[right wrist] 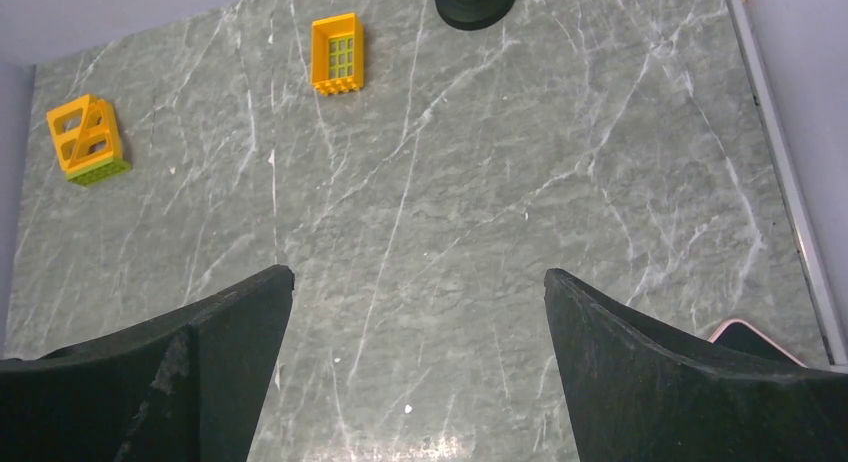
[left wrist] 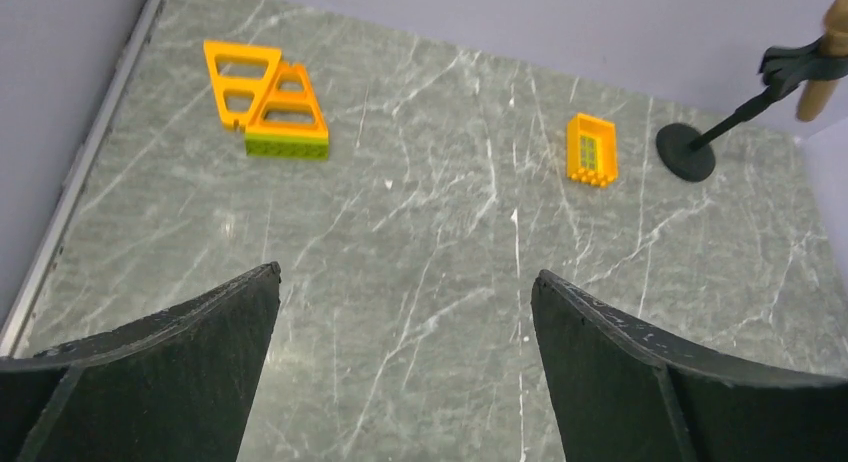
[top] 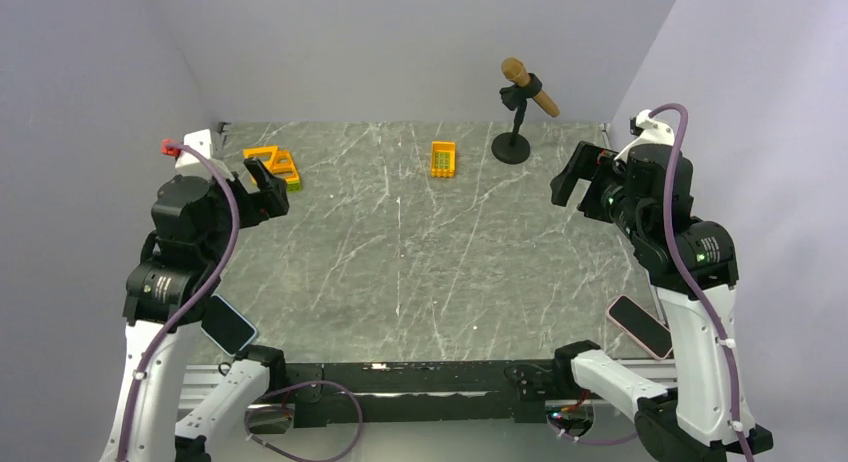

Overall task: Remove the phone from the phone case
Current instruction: Adjust the phone at the corner of the board, then pick up the phone at the center of the board.

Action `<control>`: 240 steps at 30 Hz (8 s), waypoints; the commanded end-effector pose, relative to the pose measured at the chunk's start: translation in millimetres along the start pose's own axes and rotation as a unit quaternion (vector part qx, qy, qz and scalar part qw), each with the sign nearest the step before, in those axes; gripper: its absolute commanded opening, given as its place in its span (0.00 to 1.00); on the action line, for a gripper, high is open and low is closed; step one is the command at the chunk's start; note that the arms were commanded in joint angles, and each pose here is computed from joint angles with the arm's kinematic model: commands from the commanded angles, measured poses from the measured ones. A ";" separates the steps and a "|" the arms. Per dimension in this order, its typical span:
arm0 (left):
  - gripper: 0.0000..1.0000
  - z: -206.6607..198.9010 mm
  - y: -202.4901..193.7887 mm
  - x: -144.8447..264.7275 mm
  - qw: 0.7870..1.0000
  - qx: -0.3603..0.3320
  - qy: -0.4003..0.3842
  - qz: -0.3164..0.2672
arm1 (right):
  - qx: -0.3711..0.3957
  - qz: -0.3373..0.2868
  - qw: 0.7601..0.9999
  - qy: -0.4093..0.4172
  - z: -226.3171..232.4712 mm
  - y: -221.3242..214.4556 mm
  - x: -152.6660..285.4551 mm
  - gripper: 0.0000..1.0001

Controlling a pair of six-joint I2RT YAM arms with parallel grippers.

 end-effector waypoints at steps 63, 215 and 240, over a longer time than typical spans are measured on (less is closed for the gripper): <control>0.50 221.2 -263.3 4.6 0.593 0.469 0.618 0.214 | 0.095 0.188 0.955 0.209 62.5 -34.3 -30.1 1.00; 0.00 -201.2 -139.3 -56.8 0.847 -0.248 -0.440 0.165 | -0.138 0.434 0.871 0.182 97.2 -116.3 -121.7 0.77; 0.00 -211.6 -149.1 -55.3 0.836 -0.270 -0.433 0.201 | -0.130 0.389 0.879 0.244 109.0 -126.6 -95.6 0.59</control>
Point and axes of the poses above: each gripper's point midway between its finger pads, its own x axis back along the fingers, its own z axis along the line the jaws close on, y = z × x, the point moved 9 cm from there along x, back along the fingers, and after that the axes turned 5 degrees about -x, right-handed, at the moved point
